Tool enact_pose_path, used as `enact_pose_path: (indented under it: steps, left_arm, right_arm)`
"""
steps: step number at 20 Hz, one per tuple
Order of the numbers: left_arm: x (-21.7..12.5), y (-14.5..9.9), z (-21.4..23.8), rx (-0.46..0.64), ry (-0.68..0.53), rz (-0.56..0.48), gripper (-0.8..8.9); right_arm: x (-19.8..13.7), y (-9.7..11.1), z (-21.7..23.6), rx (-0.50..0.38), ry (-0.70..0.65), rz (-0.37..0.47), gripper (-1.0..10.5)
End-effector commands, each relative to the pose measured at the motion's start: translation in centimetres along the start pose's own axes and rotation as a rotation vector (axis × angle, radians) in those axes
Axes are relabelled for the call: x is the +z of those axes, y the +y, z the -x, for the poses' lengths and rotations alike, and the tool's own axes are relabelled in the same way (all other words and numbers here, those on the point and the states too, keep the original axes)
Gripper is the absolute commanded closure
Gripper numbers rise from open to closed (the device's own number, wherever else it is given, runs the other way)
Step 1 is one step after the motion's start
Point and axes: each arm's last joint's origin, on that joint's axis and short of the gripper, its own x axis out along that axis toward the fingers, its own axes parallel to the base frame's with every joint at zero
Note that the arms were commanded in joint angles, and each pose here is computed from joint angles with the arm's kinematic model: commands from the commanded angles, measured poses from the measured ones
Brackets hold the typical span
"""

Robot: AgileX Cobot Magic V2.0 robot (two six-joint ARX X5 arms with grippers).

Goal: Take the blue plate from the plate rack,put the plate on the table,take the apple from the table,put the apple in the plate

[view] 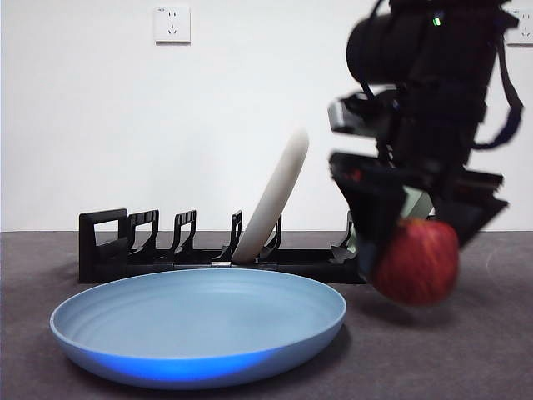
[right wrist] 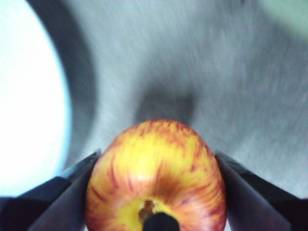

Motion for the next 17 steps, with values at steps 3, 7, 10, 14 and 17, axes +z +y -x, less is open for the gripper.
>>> enact_pose_path:
  steps: [3,7,10,14,17]
  left_arm:
    - [-1.6,-0.1,-3.1,-0.029,0.063,0.059,3.11]
    - [-5.5,0.2,-5.0,-0.005,0.081,0.162,3.11]
    - [-9.2,0.5,-5.0,0.034,0.06,0.228,3.11]
    - [-13.7,0.2,-3.6,0.037,0.032,0.309,3.12]
    - [-15.8,0.0,-1.8,-0.021,0.012,0.354,3.12]
  right_arm:
    - [1.6,2.4,3.7,0.093,-0.11,0.047,9.6]
    - [2.3,5.7,5.1,0.16,-0.169,0.145,9.6]
    - [2.3,8.0,5.4,0.198,-0.227,0.208,9.6]
    - [2.9,9.5,3.9,0.21,-0.213,0.242,9.6]
    - [3.5,10.4,1.4,0.205,-0.169,0.255,9.6]
